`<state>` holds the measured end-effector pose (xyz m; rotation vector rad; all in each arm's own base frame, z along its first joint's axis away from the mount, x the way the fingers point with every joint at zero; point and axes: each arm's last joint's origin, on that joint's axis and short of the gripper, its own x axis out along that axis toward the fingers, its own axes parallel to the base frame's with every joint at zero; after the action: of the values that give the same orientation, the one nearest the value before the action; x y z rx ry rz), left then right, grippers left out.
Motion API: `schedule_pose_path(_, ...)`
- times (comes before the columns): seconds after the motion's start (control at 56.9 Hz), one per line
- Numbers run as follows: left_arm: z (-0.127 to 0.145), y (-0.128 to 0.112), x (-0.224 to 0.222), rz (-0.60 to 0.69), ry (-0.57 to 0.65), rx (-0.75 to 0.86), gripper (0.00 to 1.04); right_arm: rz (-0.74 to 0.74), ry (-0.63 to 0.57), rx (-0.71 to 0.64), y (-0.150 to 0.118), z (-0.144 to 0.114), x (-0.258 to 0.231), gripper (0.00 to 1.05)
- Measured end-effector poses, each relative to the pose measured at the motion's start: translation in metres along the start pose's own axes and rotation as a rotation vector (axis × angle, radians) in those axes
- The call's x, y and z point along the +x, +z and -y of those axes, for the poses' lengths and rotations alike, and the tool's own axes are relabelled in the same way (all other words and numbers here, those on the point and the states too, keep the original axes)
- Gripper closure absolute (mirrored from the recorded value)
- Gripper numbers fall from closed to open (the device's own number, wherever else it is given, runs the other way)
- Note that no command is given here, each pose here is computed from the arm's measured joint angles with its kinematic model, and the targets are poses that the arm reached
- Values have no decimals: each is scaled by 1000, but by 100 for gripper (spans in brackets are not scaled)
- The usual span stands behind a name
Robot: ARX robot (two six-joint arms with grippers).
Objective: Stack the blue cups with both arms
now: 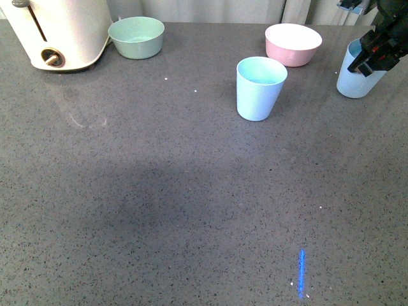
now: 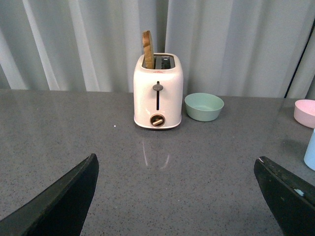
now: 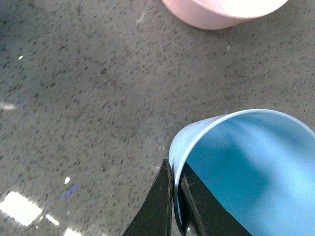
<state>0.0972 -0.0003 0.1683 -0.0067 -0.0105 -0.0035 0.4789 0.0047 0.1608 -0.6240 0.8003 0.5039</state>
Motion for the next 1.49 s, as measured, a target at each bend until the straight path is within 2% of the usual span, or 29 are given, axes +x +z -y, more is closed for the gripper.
schedule_pose_path(0.105,0,0,0,0,0,0,9,16,21,-22,1,-1,-17,103)
schedule_pose_path(0.264,0,0,0,0,0,0,9,130,69,-77,21,-5,-75,103)
schedule_pose_path(0.422,0,0,0,0,0,0,9,244,131,-148,48,-32,-109,103)
schedule_pose_path(0.633,0,0,0,0,0,0,9,248,220,-212,65,-72,-95,103)
schedule_pose_path(0.756,0,0,0,0,0,0,9,246,242,-235,72,-85,-87,103)
schedule_pose_path(1.02,0,0,0,0,0,0,9,242,265,-252,83,-96,-74,103)
schedule_pose_path(1.494,0,0,0,0,0,0,9,216,304,-271,88,-110,-60,103)
